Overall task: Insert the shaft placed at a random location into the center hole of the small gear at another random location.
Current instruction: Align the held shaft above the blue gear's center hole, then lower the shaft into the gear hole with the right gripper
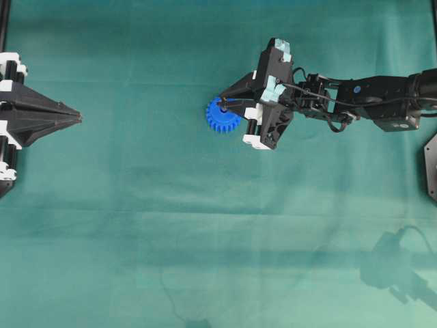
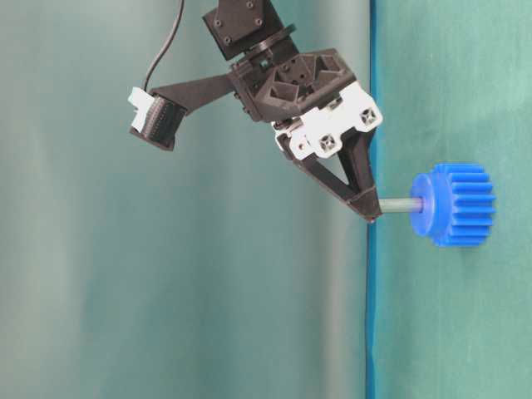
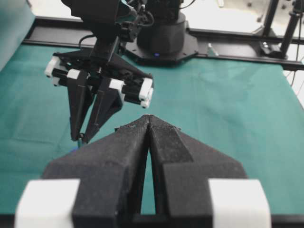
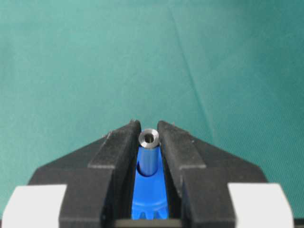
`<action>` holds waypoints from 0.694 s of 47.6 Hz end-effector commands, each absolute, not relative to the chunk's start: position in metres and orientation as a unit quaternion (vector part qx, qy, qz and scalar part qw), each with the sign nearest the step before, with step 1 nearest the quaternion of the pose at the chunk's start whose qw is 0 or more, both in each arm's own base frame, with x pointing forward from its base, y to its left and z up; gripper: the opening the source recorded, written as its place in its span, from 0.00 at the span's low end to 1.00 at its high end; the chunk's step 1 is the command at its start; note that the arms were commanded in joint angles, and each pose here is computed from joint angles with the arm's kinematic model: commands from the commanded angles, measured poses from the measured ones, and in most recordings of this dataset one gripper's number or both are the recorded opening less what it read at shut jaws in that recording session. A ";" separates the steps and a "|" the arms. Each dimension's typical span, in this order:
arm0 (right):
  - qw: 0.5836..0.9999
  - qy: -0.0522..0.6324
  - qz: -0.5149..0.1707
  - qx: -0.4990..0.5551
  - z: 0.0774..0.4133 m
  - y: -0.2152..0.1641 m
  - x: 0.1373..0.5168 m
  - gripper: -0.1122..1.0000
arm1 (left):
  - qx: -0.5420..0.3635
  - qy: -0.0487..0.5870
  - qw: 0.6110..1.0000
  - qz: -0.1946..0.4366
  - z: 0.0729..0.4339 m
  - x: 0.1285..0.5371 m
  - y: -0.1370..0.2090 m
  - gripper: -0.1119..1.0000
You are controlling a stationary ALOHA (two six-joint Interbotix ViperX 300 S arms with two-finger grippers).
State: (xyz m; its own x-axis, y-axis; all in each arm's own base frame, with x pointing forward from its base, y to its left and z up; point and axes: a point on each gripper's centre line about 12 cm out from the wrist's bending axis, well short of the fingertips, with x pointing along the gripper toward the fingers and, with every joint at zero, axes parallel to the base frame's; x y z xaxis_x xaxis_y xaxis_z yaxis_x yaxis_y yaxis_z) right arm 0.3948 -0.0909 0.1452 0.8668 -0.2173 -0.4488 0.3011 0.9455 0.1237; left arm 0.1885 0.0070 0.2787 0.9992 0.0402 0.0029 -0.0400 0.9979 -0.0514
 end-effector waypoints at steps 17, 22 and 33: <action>0.963 0.209 -0.137 0.095 0.147 -0.094 0.400 0.24 | -0.027 -0.005 0.999 0.022 0.281 0.190 0.008 0.10; 0.962 0.216 -0.139 0.096 0.141 -0.095 0.400 0.24 | -0.027 -0.005 0.999 0.022 0.281 0.190 0.008 0.10; 0.959 0.225 -0.142 0.098 0.130 -0.097 0.401 0.24 | -0.027 -0.004 0.999 0.022 0.281 0.190 0.008 0.10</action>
